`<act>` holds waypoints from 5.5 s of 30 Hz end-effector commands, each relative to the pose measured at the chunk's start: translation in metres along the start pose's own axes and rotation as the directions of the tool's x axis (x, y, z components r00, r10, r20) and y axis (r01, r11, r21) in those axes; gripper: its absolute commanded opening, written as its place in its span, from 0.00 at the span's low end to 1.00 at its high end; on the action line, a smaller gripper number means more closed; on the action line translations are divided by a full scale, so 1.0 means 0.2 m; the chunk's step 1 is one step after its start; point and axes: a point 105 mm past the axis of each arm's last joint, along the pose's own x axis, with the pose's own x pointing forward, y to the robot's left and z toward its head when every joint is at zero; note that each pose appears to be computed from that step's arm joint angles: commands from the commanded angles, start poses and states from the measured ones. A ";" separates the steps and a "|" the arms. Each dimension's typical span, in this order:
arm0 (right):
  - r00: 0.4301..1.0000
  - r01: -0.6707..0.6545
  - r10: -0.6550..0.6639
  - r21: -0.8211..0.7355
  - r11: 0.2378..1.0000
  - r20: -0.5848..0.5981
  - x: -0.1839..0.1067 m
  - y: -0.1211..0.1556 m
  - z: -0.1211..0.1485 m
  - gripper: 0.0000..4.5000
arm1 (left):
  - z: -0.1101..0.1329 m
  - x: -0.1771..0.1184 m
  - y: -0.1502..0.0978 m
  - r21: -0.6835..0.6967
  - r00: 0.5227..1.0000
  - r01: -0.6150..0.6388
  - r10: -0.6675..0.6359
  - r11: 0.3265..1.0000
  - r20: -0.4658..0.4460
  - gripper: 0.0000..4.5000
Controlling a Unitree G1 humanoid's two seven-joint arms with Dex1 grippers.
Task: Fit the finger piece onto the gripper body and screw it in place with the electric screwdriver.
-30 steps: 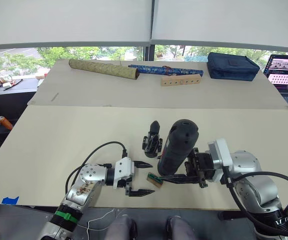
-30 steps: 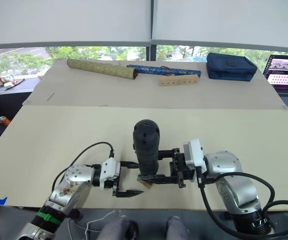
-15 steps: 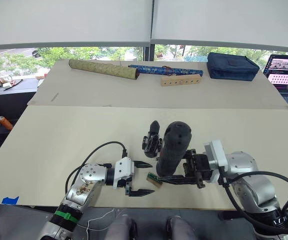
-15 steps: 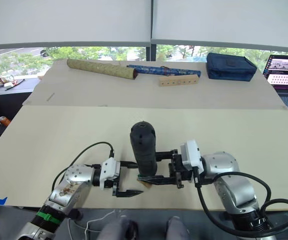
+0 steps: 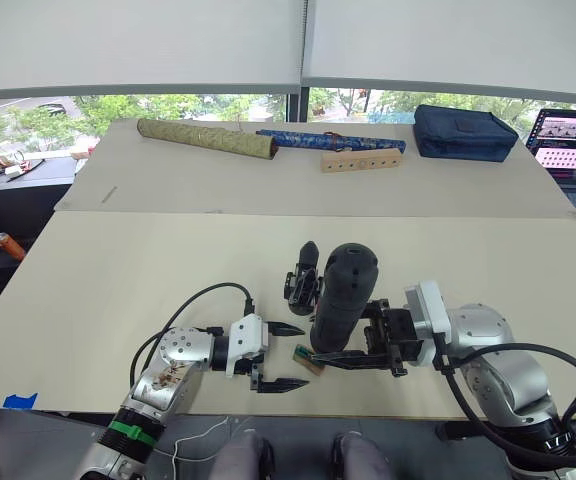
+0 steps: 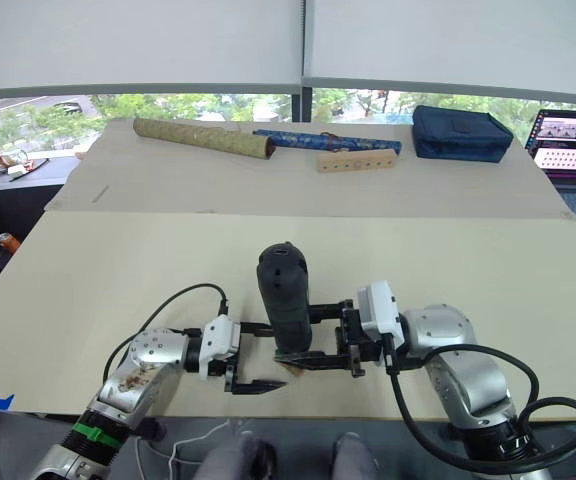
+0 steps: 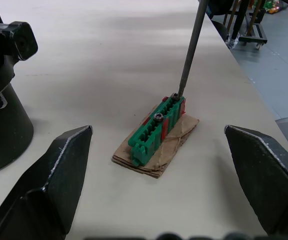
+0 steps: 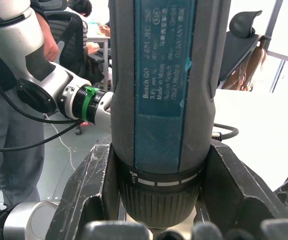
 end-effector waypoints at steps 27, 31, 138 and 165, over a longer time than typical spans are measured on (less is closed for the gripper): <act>1.000 0.008 -0.007 -0.049 0.999 0.028 -0.01 0.00 0.06 0.42 | -0.10 0.01 -0.06 -0.076 0.998 0.028 -0.031 0.997 -0.050 1.00; 1.000 0.007 -0.006 -0.045 0.999 0.024 -0.01 0.00 0.05 0.42 | -0.10 0.01 -0.06 -0.076 0.998 0.026 -0.030 0.997 -0.051 1.00; 0.956 0.245 -0.217 -0.128 0.961 0.200 -0.11 -0.46 0.53 0.42 | 0.37 -0.47 0.37 0.011 0.954 -0.273 0.269 0.962 0.135 1.00; 0.991 0.069 -0.059 -0.073 0.995 0.123 0.13 -0.46 0.40 0.42 | 0.21 -0.31 0.34 0.020 0.973 -0.220 0.218 0.975 0.070 1.00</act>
